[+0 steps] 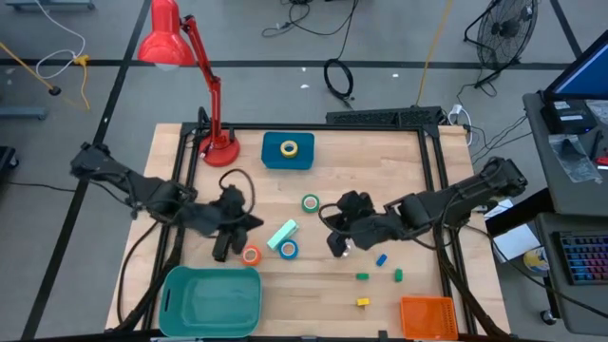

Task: Pick and place Stapler, Stapler remover, tape
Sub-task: Put the light blue staple remover into the orange bin

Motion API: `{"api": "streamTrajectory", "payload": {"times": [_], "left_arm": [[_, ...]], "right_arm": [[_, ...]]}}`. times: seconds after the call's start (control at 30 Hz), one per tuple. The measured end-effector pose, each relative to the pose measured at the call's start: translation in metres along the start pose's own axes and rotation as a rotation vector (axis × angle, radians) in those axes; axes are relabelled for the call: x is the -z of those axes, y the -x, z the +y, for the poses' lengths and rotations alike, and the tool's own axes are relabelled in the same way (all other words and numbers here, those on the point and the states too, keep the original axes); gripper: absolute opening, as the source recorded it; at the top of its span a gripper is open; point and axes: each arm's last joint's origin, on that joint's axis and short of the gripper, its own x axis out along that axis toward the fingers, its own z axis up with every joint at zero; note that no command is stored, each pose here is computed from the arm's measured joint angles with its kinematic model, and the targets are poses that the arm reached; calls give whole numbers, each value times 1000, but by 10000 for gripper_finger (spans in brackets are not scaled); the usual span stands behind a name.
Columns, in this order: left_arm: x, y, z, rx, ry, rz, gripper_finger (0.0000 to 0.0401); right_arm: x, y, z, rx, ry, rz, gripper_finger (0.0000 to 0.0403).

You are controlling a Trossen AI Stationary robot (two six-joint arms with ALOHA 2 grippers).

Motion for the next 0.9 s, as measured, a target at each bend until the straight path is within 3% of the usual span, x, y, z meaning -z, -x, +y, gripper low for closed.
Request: {"api": "streamTrajectory", "payload": {"times": [0.27,0.53,0.77,0.9], "left_arm": [[-28,-24,28,-110,89,-39,6],[-58,-43,55,-107,146,-70,8],[-71,-66,71,-85,175,-64,18],[-75,-72,80,-85,179,-39,11]], "right_arm": [[-11,-11,-38,201,86,143,6],[-40,-19,-73,276,196,188,23],[-62,-29,-101,341,250,185,70],[-67,-46,-123,338,210,189,101]]}}
